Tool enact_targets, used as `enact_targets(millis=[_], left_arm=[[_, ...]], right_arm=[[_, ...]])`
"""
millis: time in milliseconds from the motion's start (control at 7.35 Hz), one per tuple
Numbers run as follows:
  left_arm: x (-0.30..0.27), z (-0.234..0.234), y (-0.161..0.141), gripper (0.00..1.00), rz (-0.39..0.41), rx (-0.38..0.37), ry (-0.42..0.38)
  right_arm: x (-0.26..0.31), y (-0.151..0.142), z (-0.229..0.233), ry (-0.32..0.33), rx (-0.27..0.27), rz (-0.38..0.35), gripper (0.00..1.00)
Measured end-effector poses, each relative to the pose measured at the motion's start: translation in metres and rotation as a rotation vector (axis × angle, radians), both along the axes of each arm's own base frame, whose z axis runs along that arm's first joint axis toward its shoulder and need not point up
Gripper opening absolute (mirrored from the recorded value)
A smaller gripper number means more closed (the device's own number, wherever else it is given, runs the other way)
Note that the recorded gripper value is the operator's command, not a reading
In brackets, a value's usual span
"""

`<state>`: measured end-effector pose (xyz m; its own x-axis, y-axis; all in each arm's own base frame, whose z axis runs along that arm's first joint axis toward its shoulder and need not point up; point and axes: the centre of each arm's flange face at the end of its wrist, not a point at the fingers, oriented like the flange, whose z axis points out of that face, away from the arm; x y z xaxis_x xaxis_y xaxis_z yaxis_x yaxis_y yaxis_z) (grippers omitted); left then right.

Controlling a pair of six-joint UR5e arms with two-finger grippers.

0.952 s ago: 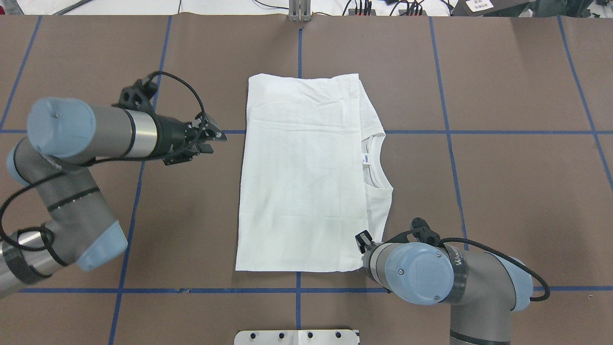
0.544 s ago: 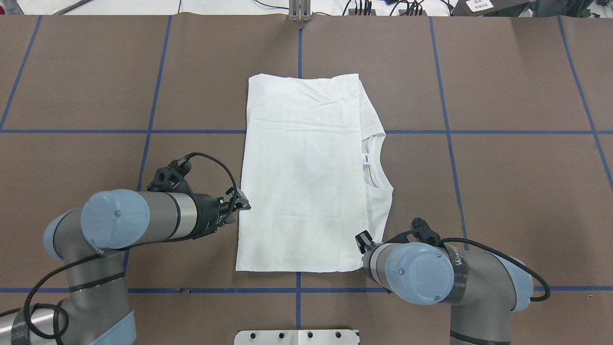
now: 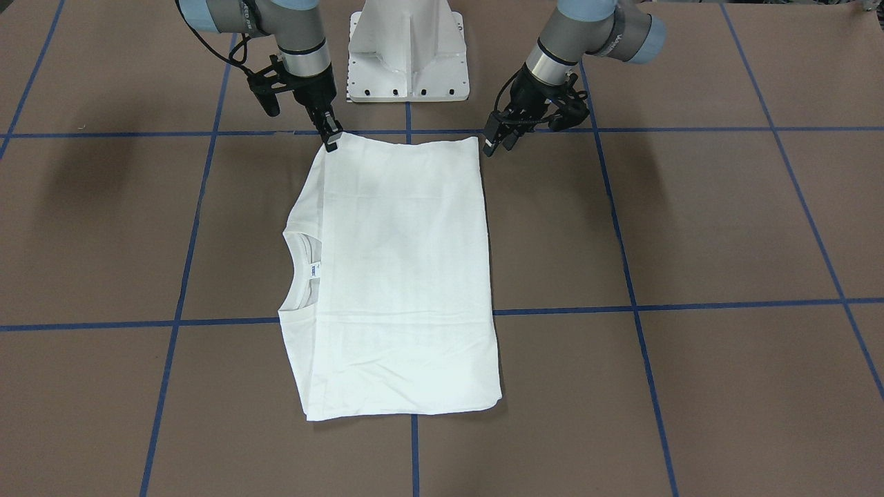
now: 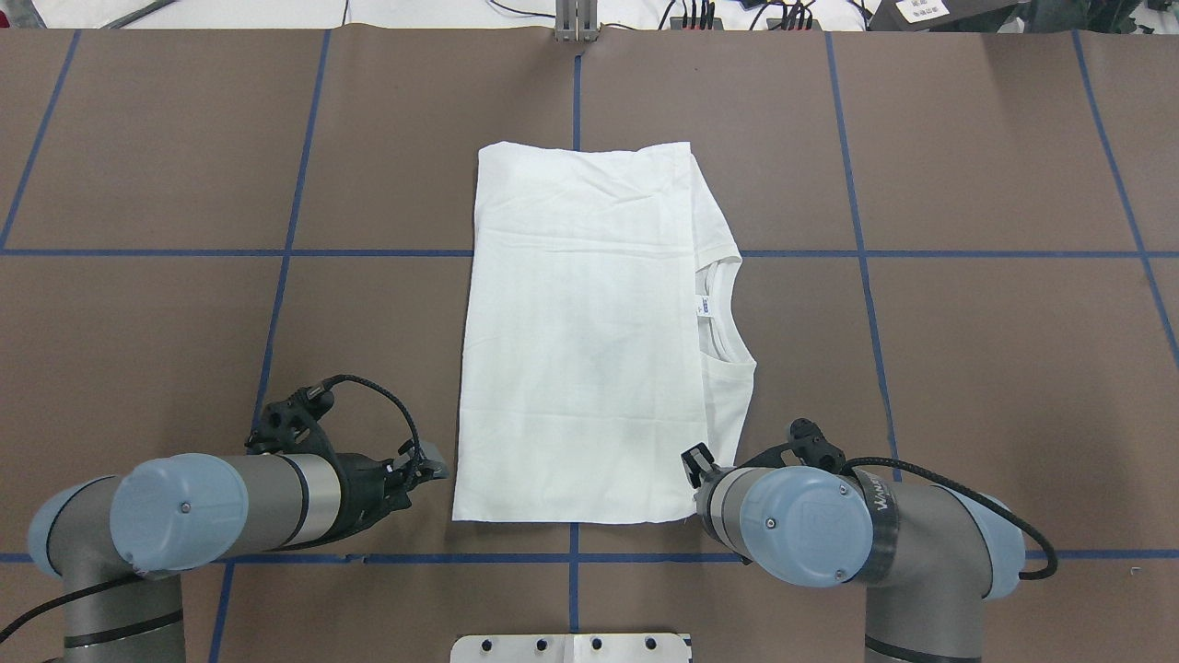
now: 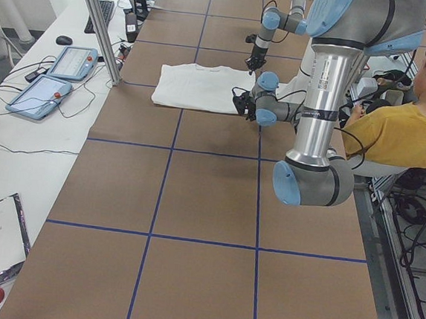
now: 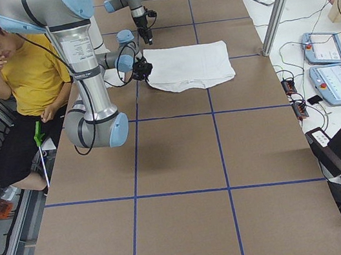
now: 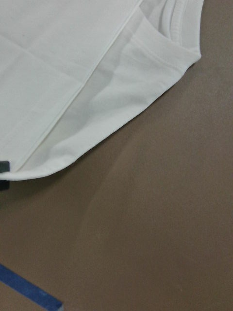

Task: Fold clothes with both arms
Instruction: 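Lower the left gripper to the shirt's other near corner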

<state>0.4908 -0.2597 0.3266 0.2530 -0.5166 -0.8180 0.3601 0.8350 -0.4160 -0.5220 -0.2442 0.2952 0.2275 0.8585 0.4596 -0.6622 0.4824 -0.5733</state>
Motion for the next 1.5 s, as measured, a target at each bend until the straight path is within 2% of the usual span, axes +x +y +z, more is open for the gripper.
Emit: enact_targets(millis=[408,816,952,1088,1224,1496], left_arm=[[0.015,-0.010,0.014,0.64,0.025,-0.006,0.017],[0.034,-0.014,0.023,0.58,0.048,-0.007,0.019],[0.037,-0.014,0.023,0.45,0.049,-0.008,0.019],[0.039,-0.014,0.024,0.09,0.050,-0.008,0.018],[0.040,-0.012,0.024,0.00,0.050,-0.008,0.014],[0.040,-0.012,0.023,0.00,0.047,-0.008,0.013]], right_arm=[[0.000,0.001,0.000,-0.001,0.000,-0.001,0.00],[0.000,0.001,0.000,0.000,0.000,-0.001,0.00],[0.000,0.001,0.001,0.002,0.000,-0.001,0.00],[0.000,0.001,0.001,0.003,0.000,0.000,0.00],[0.000,0.001,0.001,0.004,0.000,0.000,0.00],[0.001,0.000,0.002,0.006,0.000,0.001,0.00]])
